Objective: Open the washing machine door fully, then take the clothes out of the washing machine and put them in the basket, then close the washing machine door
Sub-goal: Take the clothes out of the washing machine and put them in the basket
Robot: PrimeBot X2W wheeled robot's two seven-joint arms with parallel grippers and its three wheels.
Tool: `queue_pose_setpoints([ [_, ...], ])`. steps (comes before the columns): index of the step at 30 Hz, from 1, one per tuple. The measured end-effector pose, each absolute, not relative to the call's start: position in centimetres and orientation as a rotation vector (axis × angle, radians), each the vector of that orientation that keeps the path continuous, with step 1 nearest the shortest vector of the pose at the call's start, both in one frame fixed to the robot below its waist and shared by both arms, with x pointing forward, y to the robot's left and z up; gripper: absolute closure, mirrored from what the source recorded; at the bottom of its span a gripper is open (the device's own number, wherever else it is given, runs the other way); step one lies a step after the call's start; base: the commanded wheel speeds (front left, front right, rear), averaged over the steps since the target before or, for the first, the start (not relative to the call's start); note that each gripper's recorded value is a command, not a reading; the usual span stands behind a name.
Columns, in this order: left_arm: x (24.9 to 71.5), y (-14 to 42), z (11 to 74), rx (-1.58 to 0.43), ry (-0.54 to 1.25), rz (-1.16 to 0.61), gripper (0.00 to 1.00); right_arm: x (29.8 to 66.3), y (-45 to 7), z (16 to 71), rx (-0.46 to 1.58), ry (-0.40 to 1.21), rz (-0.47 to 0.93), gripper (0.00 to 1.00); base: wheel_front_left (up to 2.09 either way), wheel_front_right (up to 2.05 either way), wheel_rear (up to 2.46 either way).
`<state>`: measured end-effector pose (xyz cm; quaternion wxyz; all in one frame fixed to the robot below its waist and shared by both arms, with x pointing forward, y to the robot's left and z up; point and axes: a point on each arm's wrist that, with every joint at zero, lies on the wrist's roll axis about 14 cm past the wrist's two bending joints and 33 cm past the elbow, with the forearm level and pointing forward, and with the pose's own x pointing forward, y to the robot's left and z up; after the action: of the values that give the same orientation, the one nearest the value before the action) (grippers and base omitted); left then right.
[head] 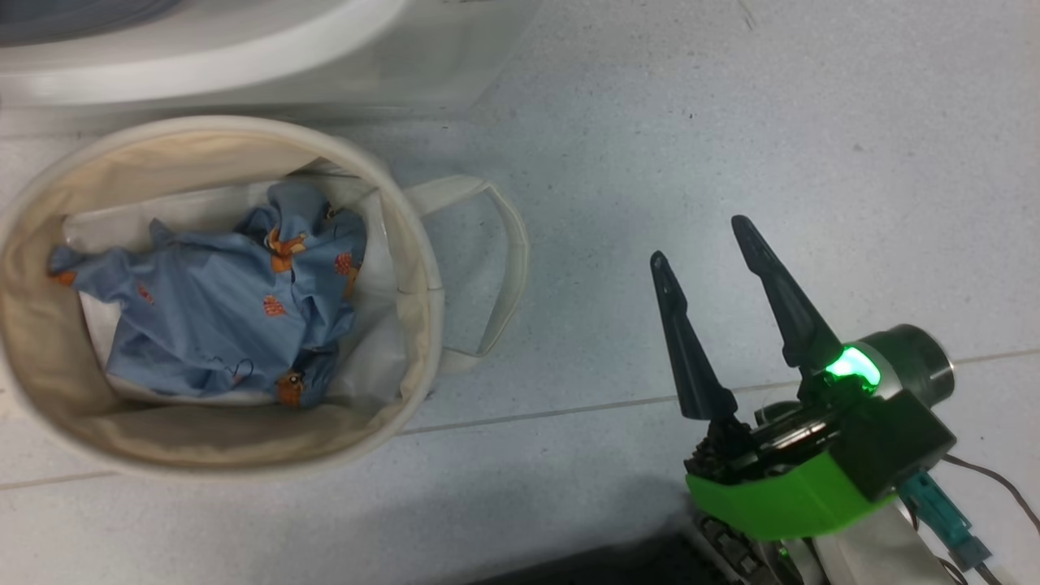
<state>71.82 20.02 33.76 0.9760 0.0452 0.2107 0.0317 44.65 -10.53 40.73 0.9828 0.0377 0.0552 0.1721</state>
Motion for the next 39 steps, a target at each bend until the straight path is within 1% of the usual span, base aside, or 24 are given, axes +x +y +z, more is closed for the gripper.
queue_pose_setpoints([
  [12,71.4,19.1,37.1,0.051,0.320,0.034,1.00,44.8,-9.9,42.7,0.076,0.062,0.369,0.00,0.00,0.00,0.00],
  [16,70.4,18.1,38.0,0.025,0.302,0.010,1.00,44.8,-9.2,43.9,0.092,0.032,0.386,0.00,0.00,0.00,0.00],
  [22,68.0,17.3,39.6,0.006,0.289,-0.035,1.00,44.4,-8.1,46.0,0.121,-0.010,0.419,0.00,0.00,0.00,0.00],
  [28,65.8,16.1,44.4,-0.061,0.172,-0.108,1.00,44.0,-7.3,47.9,0.163,-0.045,0.441,0.00,0.00,0.00,0.00],
  [33,62.3,15.8,47.9,-0.109,0.089,-0.152,1.00,43.4,-6.9,49.0,0.179,-0.051,0.463,0.00,0.00,0.00,0.00],
  [39,58.1,17.4,53.0,-0.144,-0.010,-0.152,1.00,42.3,-6.9,50.6,0.175,-0.072,0.474,0.00,0.00,0.00,0.00],
])
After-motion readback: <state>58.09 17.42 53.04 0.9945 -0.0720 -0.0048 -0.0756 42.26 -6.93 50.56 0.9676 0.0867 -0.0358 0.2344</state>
